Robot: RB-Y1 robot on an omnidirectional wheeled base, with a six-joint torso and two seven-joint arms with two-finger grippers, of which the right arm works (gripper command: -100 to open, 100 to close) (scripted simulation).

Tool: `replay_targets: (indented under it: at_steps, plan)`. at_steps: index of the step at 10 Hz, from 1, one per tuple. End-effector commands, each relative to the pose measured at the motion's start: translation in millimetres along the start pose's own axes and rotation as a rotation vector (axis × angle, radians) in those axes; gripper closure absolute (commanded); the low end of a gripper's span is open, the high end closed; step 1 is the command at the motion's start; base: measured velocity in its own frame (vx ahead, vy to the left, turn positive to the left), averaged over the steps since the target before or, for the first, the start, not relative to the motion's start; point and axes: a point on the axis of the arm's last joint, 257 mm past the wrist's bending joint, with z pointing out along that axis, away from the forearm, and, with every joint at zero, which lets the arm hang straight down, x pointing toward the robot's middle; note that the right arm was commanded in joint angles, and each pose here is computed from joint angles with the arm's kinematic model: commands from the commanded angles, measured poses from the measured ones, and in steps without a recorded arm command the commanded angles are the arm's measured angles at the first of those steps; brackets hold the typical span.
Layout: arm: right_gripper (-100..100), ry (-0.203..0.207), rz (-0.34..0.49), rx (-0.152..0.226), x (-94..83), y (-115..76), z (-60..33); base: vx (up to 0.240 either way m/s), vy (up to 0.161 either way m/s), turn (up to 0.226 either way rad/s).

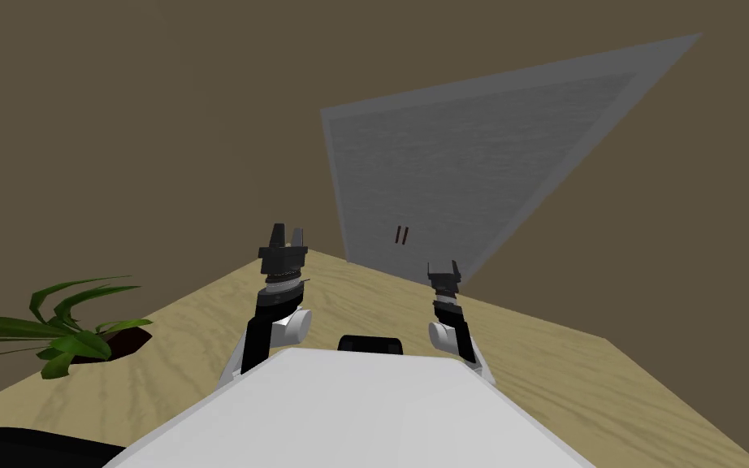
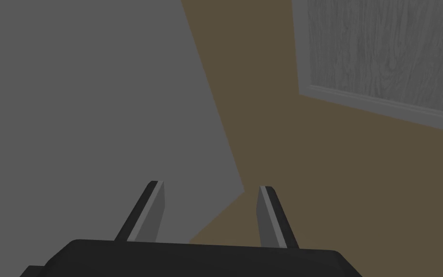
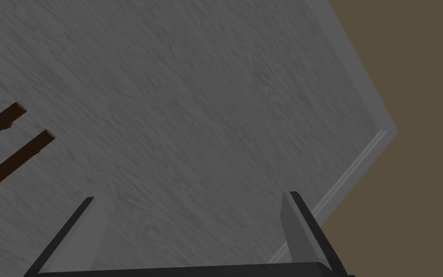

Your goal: Pull the door open

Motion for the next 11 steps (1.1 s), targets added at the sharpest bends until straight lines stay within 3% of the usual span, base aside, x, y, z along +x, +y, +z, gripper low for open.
replay_targets:
  at_steps: [1,11]
  plan:
    - [-100,-0.022,0.041,0.009,-11.2,-8.6,-2.8,0.101,-0.019,0.067]
    - [-100,-0.180,0.279,0.034,-82.7,-52.1,-26.5,0.095,-0.019,0.084]
